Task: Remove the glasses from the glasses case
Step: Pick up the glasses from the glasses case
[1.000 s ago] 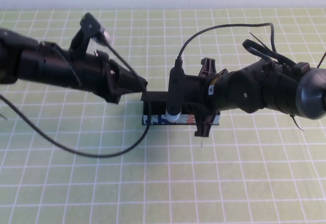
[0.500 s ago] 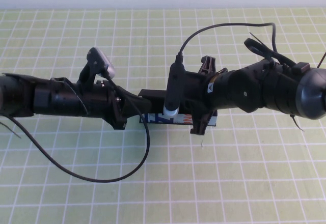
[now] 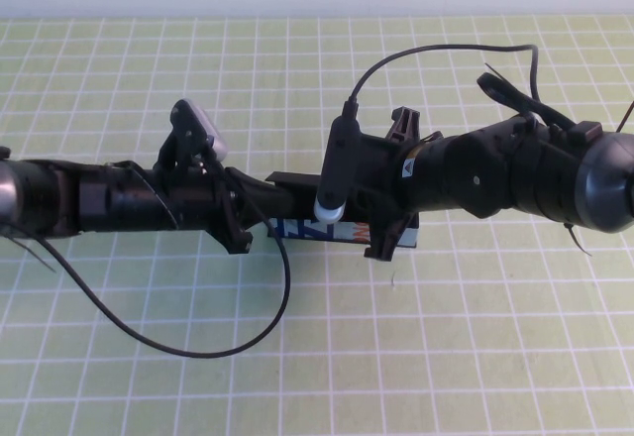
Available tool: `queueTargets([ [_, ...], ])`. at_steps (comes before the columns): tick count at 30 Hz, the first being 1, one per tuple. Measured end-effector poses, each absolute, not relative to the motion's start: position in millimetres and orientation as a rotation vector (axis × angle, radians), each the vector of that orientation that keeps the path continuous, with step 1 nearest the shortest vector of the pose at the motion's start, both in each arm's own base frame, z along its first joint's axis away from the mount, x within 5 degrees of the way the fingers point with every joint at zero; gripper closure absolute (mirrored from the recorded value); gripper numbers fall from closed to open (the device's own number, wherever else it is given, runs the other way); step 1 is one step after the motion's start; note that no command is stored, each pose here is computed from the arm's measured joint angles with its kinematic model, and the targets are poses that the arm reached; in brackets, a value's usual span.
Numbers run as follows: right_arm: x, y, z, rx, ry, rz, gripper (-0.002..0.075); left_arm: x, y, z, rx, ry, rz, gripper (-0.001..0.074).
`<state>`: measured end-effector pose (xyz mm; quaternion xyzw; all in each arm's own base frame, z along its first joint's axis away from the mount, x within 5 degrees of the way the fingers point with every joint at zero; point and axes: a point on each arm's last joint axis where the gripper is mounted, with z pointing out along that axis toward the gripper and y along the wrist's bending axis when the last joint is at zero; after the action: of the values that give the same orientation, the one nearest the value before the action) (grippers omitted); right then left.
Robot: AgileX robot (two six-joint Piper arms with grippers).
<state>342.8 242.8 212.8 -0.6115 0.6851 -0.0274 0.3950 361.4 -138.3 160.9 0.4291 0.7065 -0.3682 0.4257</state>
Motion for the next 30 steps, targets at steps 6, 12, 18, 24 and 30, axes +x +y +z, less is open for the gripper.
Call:
queueTargets([
  [6, 342.7, 243.0, 213.7, -1.538, 1.741, -0.061, 0.0727, 371.4, -138.4, 155.6, 1.05, 1.768, -0.884, 0.0739],
  [12, 342.6, 243.2, 217.5, -1.51, 1.743, -0.05, 0.073, 386.6, -141.3, 154.6, 1.051, 1.744, -0.879, 0.0739],
  [18, 342.7, 243.3, 217.6, -1.505, 1.743, -0.048, 0.073, 395.1, -142.9, 148.7, 1.05, 1.745, -0.885, 0.0739],
  [24, 342.6, 243.4, 217.6, -1.502, 1.746, -0.045, 0.073, 398.3, -143.5, 138.0, 1.048, 1.763, -0.896, 0.0739],
  [30, 342.7, 243.6, 217.8, -1.493, 1.75, -0.038, 0.0729, 399.4, -143.8, 134.2, 1.025, 1.777, -0.915, 0.0739],
])
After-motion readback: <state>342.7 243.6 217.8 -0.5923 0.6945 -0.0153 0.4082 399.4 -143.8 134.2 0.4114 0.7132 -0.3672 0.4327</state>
